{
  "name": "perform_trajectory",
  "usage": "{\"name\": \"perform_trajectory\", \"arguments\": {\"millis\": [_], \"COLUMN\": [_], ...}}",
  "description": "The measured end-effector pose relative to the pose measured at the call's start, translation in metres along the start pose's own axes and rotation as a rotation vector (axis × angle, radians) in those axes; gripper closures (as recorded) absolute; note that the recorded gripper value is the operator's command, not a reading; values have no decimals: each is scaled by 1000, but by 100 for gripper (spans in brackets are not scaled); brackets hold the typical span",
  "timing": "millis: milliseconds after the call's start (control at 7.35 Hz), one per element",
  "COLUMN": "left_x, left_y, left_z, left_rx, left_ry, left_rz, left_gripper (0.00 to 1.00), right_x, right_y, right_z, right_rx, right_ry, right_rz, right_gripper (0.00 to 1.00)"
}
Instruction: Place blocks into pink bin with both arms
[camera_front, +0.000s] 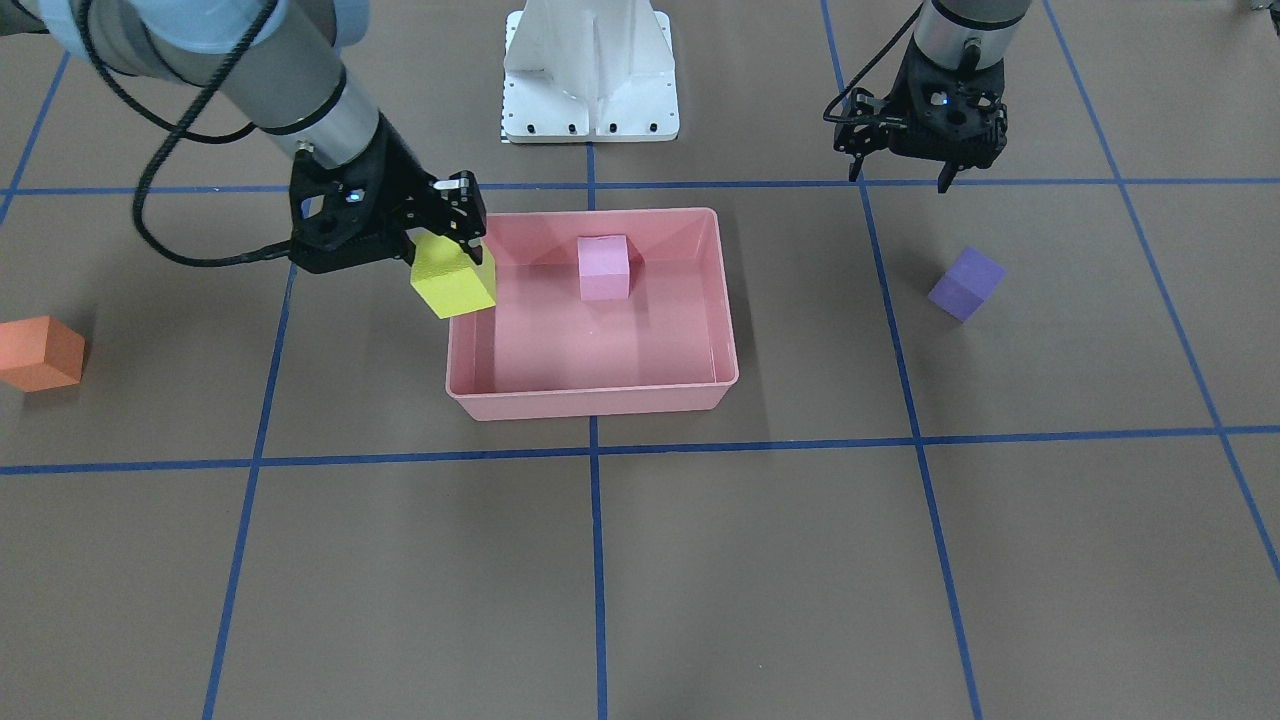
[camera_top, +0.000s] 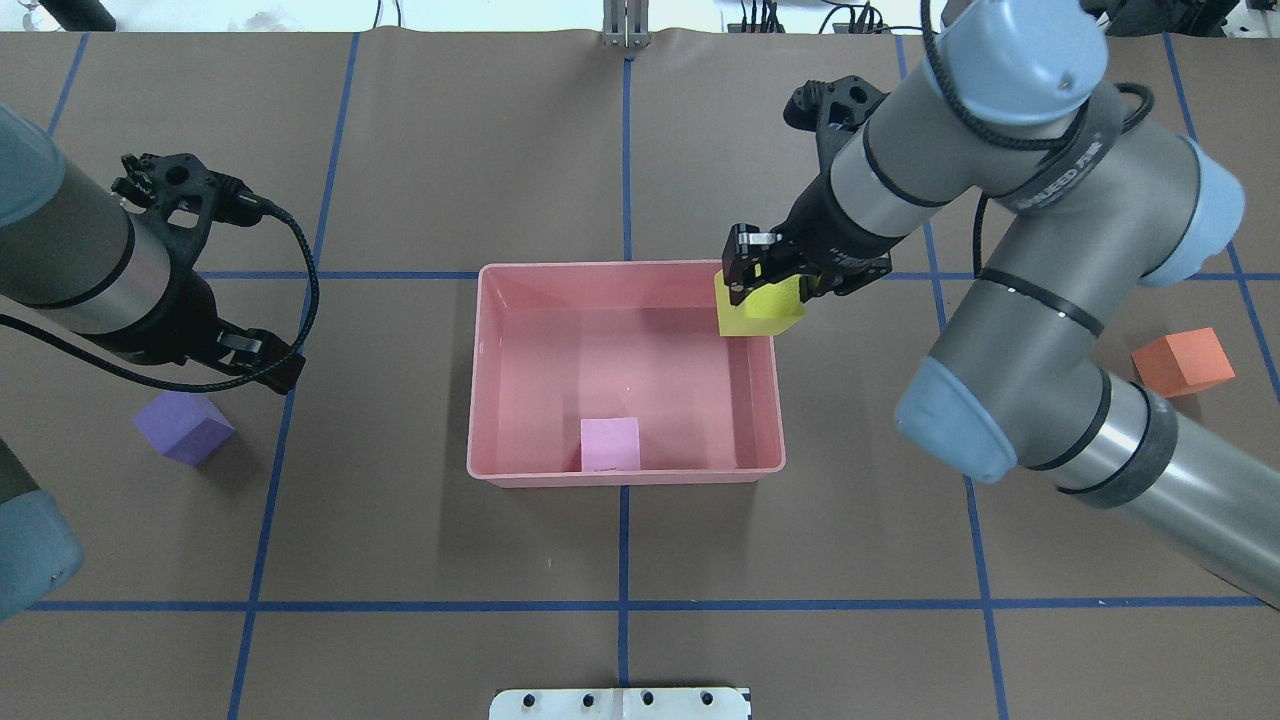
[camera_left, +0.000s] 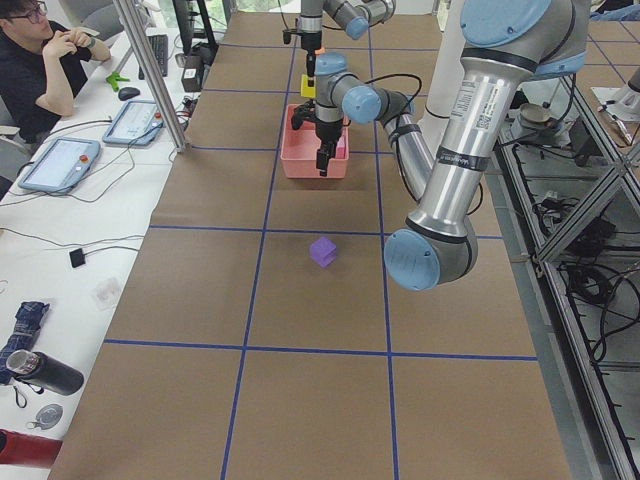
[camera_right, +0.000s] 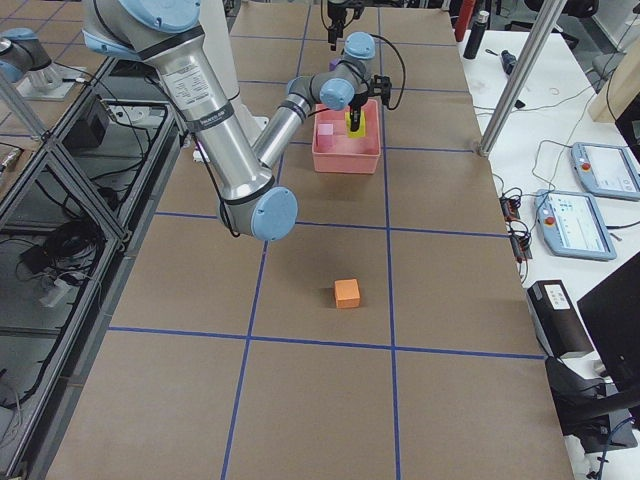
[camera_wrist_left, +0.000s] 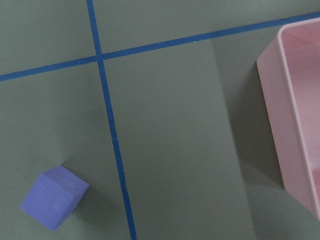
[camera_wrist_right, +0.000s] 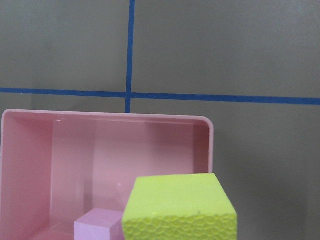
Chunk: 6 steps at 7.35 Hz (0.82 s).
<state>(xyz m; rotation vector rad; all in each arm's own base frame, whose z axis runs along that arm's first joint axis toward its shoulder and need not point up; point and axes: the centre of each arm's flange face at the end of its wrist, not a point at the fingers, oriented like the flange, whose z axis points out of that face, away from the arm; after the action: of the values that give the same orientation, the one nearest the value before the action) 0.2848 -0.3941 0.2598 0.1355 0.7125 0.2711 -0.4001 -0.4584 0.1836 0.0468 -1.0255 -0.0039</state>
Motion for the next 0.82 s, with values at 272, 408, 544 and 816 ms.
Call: {"name": "perform_trajectory", "arguments": {"millis": [272, 408, 544, 816], "left_x": [-15, -26, -43, -81], "left_y": [10, 16, 25, 50], "left_z": [11, 18, 29, 51], "left_rx": [-20, -26, -28, -8], "left_ry": [-17, -21, -25, -15], "left_rz": [87, 122, 155, 173], "left_gripper": [0, 0, 0, 0], "right_x": [-30, -42, -48, -46], "right_y": [23, 28, 31, 32], "right_z": [29, 39, 49, 62], "right_rx": [5, 6, 9, 7], "right_ry": [58, 87, 111, 140], "right_rz": [12, 13, 13, 17], "right_gripper": [100, 100, 100, 100]}}
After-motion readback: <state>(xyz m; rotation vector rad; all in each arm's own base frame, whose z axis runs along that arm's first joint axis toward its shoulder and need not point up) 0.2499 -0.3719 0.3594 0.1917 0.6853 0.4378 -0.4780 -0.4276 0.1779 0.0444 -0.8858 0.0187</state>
